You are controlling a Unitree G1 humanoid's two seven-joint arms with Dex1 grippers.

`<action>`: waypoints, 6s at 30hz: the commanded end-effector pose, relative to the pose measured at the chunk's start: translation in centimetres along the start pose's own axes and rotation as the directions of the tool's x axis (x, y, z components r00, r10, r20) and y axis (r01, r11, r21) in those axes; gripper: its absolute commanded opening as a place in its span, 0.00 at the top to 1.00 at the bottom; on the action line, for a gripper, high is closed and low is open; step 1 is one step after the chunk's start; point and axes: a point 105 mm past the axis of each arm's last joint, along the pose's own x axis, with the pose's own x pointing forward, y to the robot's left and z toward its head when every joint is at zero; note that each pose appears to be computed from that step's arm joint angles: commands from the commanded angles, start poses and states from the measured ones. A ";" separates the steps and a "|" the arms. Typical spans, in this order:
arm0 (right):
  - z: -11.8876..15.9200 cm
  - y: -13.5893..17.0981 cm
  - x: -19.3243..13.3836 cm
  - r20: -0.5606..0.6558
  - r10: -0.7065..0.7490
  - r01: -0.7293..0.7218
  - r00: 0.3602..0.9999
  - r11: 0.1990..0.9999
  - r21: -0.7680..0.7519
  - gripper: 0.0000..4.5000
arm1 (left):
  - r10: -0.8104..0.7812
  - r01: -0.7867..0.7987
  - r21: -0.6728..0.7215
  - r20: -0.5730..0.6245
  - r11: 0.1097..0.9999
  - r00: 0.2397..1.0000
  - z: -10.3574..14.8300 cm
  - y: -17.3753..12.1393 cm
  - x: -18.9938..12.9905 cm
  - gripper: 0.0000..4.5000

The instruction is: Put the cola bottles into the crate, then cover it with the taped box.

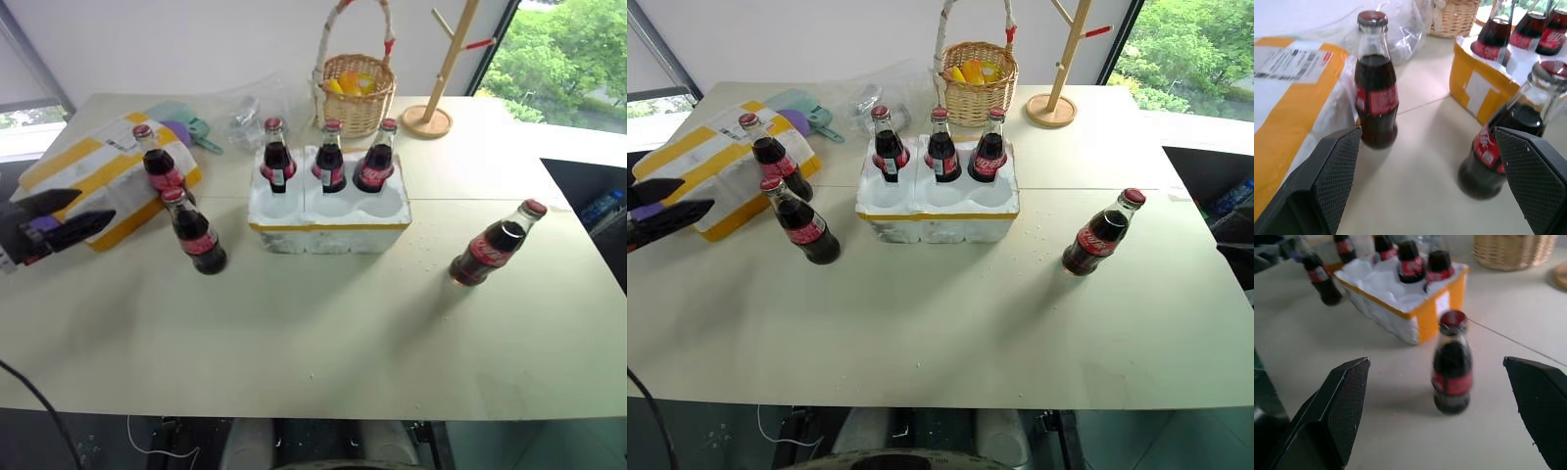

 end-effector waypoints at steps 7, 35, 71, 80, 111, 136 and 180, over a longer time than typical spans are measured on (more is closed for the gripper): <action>7.1 6.9 4.1 0.104 0.248 -0.230 0.963 0.960 -0.163 0.00 | 0.088 -0.091 0.096 0.029 0.991 0.996 1.3 1.7 5.9 0.00; 8.0 7.8 6.8 0.150 0.298 -0.267 0.943 0.943 -0.199 0.00 | 0.173 -0.171 0.085 -0.013 0.981 0.985 -1.4 1.9 13.7 0.00; 7.6 7.0 6.7 0.171 0.255 -0.223 0.952 0.957 -0.187 0.00 | 0.195 -0.192 0.064 -0.034 0.979 0.980 -2.7 2.6 14.8 0.39; 7.6 6.8 6.9 0.173 0.251 -0.220 0.952 0.959 -0.180 0.00 | 0.176 -0.176 0.074 0.006 0.982 0.984 -1.0 2.8 14.1 0.39; 5.6 5.8 7.2 0.200 0.200 -0.177 0.959 0.976 -0.126 0.00 | -0.627 0.605 0.235 0.029 0.761 0.778 19.3 -14.4 10.4 0.39; 4.3 5.6 7.6 0.203 0.167 -0.148 0.965 0.983 -0.105 0.00 | -0.385 0.403 0.123 -0.144 0.907 0.911 11.9 -22.9 19.1 0.39; 3.6 4.7 8.7 0.181 0.106 -0.087 0.978 0.990 -0.110 0.00 | -0.418 0.440 0.151 -0.154 0.885 0.895 1.7 -24.5 23.6 0.39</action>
